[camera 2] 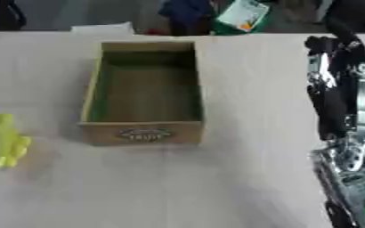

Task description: Pick up objects on the table and place them in the box.

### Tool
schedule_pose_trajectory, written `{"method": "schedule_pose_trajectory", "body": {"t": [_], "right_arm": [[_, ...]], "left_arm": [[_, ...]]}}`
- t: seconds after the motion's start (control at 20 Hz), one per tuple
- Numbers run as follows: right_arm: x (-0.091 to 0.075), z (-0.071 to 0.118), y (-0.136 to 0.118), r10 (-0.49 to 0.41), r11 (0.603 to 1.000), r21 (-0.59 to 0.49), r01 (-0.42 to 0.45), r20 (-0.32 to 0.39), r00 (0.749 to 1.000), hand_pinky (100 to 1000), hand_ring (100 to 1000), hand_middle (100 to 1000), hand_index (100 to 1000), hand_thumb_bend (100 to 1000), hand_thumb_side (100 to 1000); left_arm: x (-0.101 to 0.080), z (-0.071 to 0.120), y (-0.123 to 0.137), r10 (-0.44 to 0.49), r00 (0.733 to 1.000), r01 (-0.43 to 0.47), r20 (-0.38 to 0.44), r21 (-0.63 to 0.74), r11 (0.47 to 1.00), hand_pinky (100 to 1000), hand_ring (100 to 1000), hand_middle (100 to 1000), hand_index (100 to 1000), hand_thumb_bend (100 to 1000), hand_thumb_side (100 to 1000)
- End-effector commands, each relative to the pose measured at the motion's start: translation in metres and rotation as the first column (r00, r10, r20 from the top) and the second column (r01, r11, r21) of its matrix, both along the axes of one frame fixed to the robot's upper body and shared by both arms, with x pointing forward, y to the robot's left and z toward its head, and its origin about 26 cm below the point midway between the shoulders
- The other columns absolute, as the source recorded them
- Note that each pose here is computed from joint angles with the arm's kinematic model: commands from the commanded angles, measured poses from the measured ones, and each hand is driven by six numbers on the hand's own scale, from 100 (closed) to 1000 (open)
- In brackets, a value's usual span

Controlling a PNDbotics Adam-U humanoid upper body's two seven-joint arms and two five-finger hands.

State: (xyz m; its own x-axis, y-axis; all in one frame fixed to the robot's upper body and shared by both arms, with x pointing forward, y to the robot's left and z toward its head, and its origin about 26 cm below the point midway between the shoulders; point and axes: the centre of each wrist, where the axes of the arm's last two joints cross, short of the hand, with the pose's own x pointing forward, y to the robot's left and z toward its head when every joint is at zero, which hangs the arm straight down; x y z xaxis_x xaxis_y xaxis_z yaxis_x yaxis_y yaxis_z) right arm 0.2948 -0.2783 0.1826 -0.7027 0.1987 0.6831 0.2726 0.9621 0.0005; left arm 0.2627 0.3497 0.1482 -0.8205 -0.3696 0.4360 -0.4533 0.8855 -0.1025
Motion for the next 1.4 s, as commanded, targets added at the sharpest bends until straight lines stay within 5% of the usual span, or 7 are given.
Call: {"method": "schedule_pose_trajectory", "body": {"t": [0.05, 0.8, 1.1, 1.25, 1.4], "right_arm": [[-0.002, 0.009, -0.002, -0.002, 1.0, -0.025, 0.003, 0.032, 0.999, 880, 803, 600, 844, 100, 500], [-0.003, 0.008, -0.004, -0.005, 0.999, -0.034, 0.006, 0.022, 1.0, 880, 804, 601, 845, 100, 511], [-0.004, 0.007, -0.005, -0.01, 0.999, -0.044, 0.011, 0.017, 1.0, 880, 804, 601, 845, 100, 515], [-0.004, 0.006, -0.007, -0.016, 0.999, -0.052, 0.017, 0.014, 1.0, 879, 804, 601, 845, 100, 521], [-0.005, 0.006, -0.008, -0.021, 0.998, -0.059, 0.022, 0.013, 1.0, 878, 803, 602, 845, 100, 525]], "left_arm": [[-0.003, 0.008, 0.004, 0.008, 1.0, -0.009, 0.021, 0.031, 0.999, 530, 586, 599, 823, 100, 656], [-0.006, 0.01, 0.011, 0.026, 0.999, -0.028, 0.023, 0.076, 0.997, 530, 588, 603, 822, 100, 666], [-0.013, 0.02, 0.028, 0.125, 0.991, -0.13, 0.037, 0.206, 0.97, 520, 591, 607, 820, 100, 670], [-0.019, 0.031, 0.043, 0.27, 0.962, -0.271, 0.05, 0.321, 0.908, 515, 603, 617, 821, 100, 671], [-0.023, 0.043, 0.053, 0.442, 0.892, -0.434, 0.091, 0.447, 0.782, 519, 623, 640, 840, 129, 718]]}}
